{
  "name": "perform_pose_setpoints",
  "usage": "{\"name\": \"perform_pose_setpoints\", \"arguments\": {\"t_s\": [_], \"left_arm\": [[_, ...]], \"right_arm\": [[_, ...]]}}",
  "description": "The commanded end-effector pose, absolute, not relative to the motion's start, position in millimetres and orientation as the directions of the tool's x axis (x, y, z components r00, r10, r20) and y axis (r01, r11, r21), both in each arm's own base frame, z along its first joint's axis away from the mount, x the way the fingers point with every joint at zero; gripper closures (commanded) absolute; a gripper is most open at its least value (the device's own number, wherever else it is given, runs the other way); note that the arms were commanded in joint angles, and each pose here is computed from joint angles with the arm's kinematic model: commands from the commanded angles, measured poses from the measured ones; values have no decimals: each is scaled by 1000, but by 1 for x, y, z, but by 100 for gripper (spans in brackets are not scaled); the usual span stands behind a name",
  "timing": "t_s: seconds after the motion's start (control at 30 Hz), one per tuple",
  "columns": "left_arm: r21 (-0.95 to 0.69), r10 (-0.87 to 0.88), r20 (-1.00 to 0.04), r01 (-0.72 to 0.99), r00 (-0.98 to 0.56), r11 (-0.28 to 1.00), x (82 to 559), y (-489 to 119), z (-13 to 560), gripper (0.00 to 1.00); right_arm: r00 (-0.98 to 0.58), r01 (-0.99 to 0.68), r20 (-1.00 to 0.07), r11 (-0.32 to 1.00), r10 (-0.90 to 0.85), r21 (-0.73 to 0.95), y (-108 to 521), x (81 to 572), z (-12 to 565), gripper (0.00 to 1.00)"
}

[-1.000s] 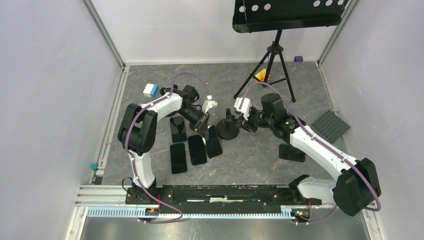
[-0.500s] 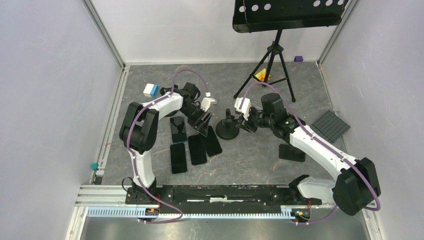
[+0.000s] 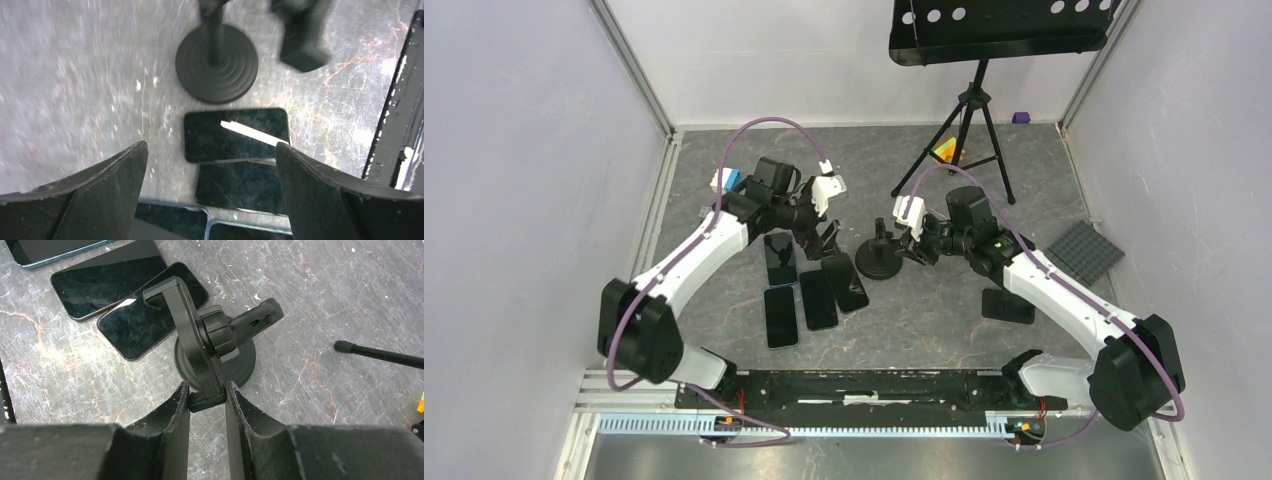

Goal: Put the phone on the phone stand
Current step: Place the phone at the center of the board, then adjust the phone stand at the center of the board.

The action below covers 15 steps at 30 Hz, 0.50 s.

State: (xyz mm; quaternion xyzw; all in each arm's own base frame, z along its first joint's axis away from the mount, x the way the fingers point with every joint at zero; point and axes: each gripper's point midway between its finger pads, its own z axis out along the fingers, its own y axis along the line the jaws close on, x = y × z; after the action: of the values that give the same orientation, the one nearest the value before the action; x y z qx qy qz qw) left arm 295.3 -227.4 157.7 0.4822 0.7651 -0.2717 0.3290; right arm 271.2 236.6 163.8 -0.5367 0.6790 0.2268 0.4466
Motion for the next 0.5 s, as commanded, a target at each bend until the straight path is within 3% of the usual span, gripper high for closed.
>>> {"name": "perform_pose_setpoints", "arguments": {"t_s": [0.0,0.2,0.37,0.47], "left_arm": [[126,535,-845,980,27,151,278,-259,187,0],[297,506,-829,954,238,38,267,-291,189,0],[399,469,-813,917,344,20,263,-312,189,1],[411,470,-807,912,357,13,260,-318,188,6]], "right_arm": [[1,-943,-866,287,-500,-167,244,269,176,100],[3,-950,-871,272,-491,-157,246,266,178,100],[0,-953,-873,263,-488,-148,248,264,176,100],[-6,-955,-872,261,-490,-140,248,264,174,100]]}}
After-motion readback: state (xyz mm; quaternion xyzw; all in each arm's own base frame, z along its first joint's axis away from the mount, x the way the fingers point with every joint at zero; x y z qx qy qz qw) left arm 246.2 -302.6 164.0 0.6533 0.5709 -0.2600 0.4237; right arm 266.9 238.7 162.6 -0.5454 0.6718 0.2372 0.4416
